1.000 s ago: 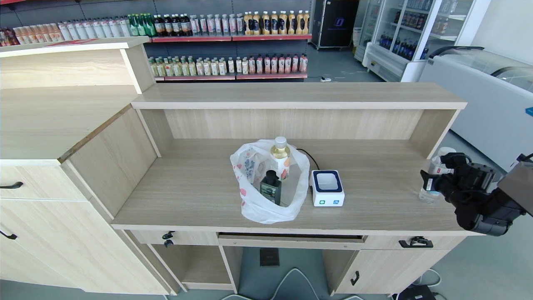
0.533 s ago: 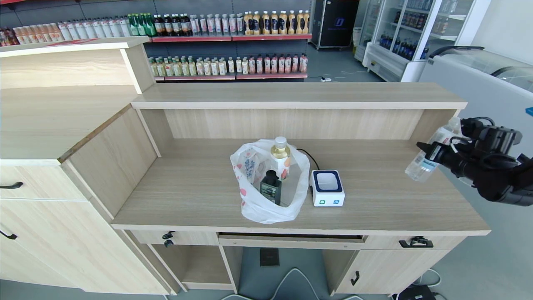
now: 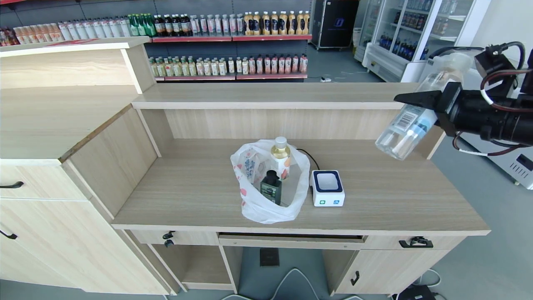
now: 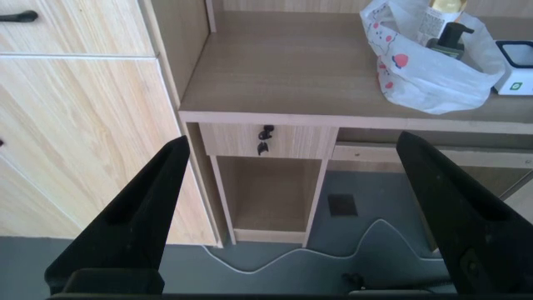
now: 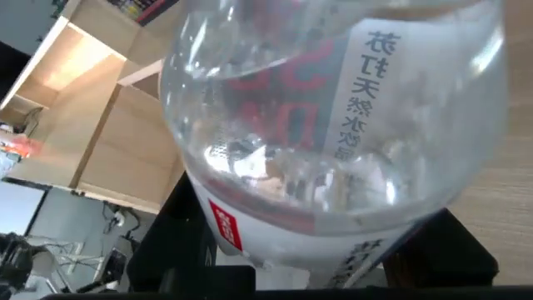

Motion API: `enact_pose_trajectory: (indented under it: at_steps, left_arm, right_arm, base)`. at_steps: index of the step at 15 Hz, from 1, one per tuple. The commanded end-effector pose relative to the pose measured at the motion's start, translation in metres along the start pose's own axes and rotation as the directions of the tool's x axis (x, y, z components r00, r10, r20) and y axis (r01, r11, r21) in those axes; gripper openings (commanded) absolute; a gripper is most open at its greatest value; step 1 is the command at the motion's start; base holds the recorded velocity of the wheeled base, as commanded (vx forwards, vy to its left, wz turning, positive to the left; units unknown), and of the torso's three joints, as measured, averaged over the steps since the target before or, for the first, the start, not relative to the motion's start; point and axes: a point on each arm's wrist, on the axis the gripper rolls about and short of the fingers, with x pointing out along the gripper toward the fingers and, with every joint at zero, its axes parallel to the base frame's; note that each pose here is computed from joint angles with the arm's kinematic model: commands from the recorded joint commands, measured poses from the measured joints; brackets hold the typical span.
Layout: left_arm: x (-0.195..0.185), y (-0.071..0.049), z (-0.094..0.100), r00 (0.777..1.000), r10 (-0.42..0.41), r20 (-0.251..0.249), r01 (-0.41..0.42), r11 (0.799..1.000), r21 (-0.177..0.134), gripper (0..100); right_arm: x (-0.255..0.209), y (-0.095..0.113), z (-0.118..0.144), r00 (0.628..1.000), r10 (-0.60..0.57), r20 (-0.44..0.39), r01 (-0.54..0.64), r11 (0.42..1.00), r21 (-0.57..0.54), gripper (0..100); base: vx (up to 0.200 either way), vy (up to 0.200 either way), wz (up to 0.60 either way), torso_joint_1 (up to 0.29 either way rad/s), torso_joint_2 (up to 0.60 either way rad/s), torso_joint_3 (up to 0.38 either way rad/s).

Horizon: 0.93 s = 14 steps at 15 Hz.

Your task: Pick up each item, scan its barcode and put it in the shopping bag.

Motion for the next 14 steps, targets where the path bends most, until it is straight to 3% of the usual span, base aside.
enact_pose_trajectory:
  at_steps: [1,4,8,14]
  left_arm:
    - [0.0,0.0,0.0,1.0,0.0,0.001,0.0,1.0,0.0,100]
    - [0.0,0.0,0.0,1.0,0.0,0.001,0.0,1.0,0.0,100]
    - [0.0,0.0,0.0,1.0,0.0,0.001,0.0,1.0,0.0,100]
    - [0.0,0.0,0.0,1.0,0.0,0.001,0.0,1.0,0.0,100]
  right_arm:
    - [-0.043,0.055,-0.006,0.987,0.162,-0.001,-0.162,0.986,-0.043,0]
    - [-0.068,0.084,-0.021,0.962,0.272,-0.029,-0.274,0.96,-0.059,0]
    - [-0.103,0.106,-0.042,0.928,0.356,-0.108,-0.361,0.932,-0.039,0]
    - [-0.115,0.113,-0.05,0.911,0.373,-0.177,-0.38,0.925,-0.009,0]
  base:
    - [0.0,0.0,0.0,0.0,0.0,0.0]
    - [0.0,0.0,0.0,0.0,0.0,0.0]
    - [0.0,0.0,0.0,0.0,0.0,0.0]
    - [0.0,0.0,0.0,0.0,0.0,0.0]
